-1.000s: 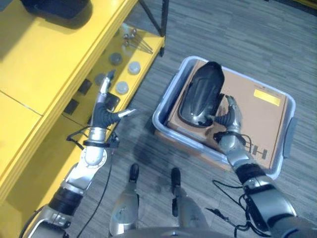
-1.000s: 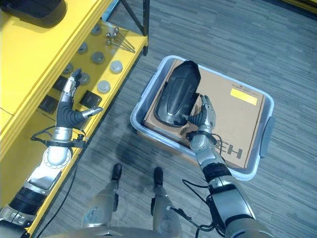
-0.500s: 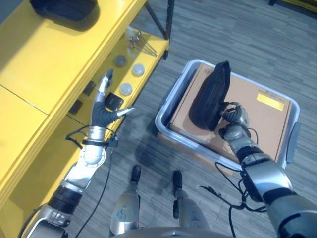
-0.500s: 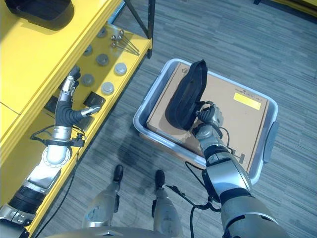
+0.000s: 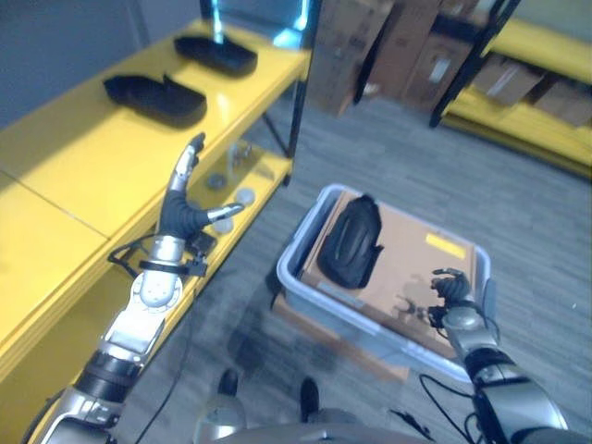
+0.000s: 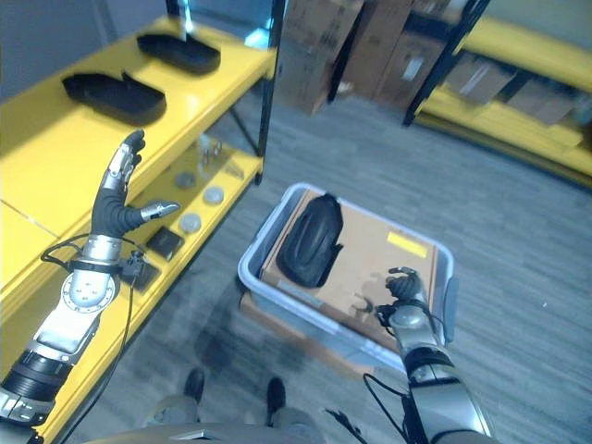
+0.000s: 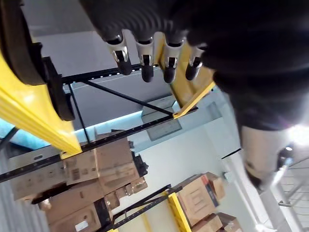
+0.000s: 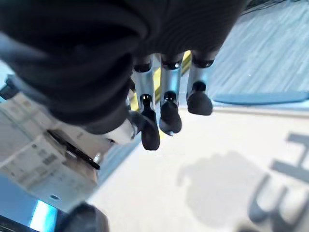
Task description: Move parts from the plastic box to the shelf.
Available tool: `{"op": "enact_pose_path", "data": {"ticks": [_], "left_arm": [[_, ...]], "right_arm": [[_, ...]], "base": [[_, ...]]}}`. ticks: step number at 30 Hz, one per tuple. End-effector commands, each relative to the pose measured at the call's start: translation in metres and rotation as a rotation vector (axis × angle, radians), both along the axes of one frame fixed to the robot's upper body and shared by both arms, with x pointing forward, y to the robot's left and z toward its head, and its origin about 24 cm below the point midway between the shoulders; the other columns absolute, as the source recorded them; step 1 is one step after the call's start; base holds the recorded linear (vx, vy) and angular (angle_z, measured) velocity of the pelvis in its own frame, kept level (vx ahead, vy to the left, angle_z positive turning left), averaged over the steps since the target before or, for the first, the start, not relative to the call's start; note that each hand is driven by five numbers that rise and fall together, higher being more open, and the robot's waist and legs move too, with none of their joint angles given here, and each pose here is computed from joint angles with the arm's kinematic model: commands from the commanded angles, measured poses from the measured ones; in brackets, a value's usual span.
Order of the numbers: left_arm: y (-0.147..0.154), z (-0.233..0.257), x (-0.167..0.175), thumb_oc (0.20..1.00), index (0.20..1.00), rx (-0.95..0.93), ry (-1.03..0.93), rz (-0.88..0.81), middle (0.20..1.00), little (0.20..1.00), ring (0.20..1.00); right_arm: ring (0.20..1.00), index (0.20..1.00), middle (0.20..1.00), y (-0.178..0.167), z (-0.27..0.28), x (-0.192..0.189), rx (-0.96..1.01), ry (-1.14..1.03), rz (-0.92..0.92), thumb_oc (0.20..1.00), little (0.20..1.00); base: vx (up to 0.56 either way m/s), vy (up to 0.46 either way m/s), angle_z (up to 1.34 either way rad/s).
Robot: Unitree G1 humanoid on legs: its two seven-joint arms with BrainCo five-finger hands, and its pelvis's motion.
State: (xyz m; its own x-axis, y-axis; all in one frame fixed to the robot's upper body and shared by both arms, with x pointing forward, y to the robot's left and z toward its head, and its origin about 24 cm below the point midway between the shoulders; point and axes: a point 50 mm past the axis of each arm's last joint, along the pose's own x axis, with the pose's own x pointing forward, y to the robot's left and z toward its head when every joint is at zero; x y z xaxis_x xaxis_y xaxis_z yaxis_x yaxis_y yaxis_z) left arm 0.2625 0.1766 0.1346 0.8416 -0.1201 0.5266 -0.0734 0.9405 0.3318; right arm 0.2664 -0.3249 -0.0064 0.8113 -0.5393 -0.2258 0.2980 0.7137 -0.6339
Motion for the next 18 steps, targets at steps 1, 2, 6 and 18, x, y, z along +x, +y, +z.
{"op": "enact_pose_path", "data": {"ticks": [1,2,6,18], "left_arm": [[0.003,0.002,0.000,1.000,1.000,0.011,-0.010,-0.006,1.000,1.000,1.000],[0.003,0.002,0.000,1.000,1.000,0.011,-0.010,-0.007,1.000,1.000,1.000],[-0.002,-0.007,-0.002,1.000,1.000,0.011,0.035,-0.041,1.000,1.000,1.000],[-0.021,-0.003,-0.007,1.000,1.000,0.033,0.035,-0.180,1.000,1.000,1.000]], "right_arm": [[0.200,0.200,0.200,-0.013,0.033,0.009,-0.138,-0.095,0.059,0.200,0.200],[0.200,0.200,0.200,-0.013,0.033,0.008,-0.139,-0.095,0.058,0.200,0.200],[1.000,1.000,1.000,0.002,0.041,0.014,-0.159,-0.138,0.145,1.000,1.000],[1.000,1.000,1.000,0.036,0.049,0.045,-0.151,-0.199,0.208,1.000,1.000]], "base": [[0.05,-0.013,-0.19],[0.00,-0.016,-0.30],[0.04,-0.001,-0.17],[-0.01,-0.003,0.00]]}}
